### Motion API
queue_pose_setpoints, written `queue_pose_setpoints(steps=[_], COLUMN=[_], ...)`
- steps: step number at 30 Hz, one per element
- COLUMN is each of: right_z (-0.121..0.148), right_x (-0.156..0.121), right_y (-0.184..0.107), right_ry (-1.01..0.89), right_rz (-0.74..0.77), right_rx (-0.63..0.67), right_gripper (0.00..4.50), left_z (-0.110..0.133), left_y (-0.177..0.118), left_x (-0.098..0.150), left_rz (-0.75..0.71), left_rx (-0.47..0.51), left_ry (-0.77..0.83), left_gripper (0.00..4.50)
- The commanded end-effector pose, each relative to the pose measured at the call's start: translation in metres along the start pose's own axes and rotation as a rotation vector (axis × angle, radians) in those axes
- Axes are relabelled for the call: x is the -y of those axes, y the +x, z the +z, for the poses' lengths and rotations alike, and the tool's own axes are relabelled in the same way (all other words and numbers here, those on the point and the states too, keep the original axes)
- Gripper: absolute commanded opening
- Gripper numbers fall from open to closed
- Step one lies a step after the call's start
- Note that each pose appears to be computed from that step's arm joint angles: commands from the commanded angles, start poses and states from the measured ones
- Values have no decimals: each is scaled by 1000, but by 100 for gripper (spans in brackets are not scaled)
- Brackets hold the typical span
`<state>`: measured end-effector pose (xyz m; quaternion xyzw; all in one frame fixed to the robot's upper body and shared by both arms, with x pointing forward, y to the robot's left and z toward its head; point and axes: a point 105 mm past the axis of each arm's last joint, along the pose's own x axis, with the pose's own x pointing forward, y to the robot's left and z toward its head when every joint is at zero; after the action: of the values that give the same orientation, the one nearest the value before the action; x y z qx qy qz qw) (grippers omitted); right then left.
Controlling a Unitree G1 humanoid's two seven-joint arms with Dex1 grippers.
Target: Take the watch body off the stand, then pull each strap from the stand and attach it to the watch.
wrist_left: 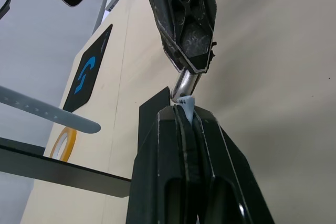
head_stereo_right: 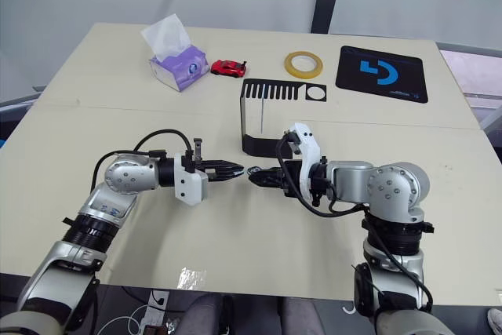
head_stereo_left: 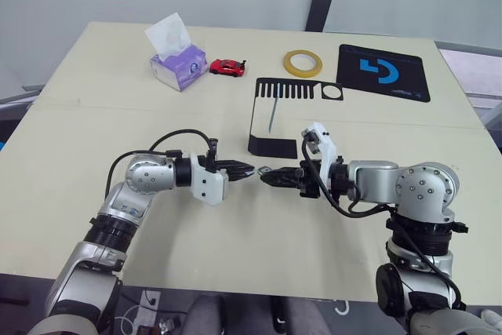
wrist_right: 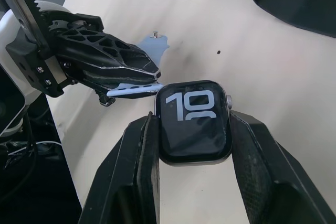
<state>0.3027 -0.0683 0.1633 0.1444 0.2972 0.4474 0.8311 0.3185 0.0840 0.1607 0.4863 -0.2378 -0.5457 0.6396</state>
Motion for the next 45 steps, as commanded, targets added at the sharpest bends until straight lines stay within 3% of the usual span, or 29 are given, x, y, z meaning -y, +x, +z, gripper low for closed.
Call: queue_pose_setpoints(steps=[1, 17, 45], right_z=[8, 11, 1], right_x=[-5, -11, -4], right_y=[-5, -5, -7], right_ry=[-26, -41, -45], right_rz=[15, 40, 5], right_rx=[23, 33, -1], right_gripper=[154, 154, 154], left_z=[8, -1, 4], left_y=[1, 3, 4], left_x=[-3, -6, -12], left_rz=[10, 16, 30], left_rx=[27, 2, 23], left_ry=[24, 10, 14], left_gripper=[0, 0, 0])
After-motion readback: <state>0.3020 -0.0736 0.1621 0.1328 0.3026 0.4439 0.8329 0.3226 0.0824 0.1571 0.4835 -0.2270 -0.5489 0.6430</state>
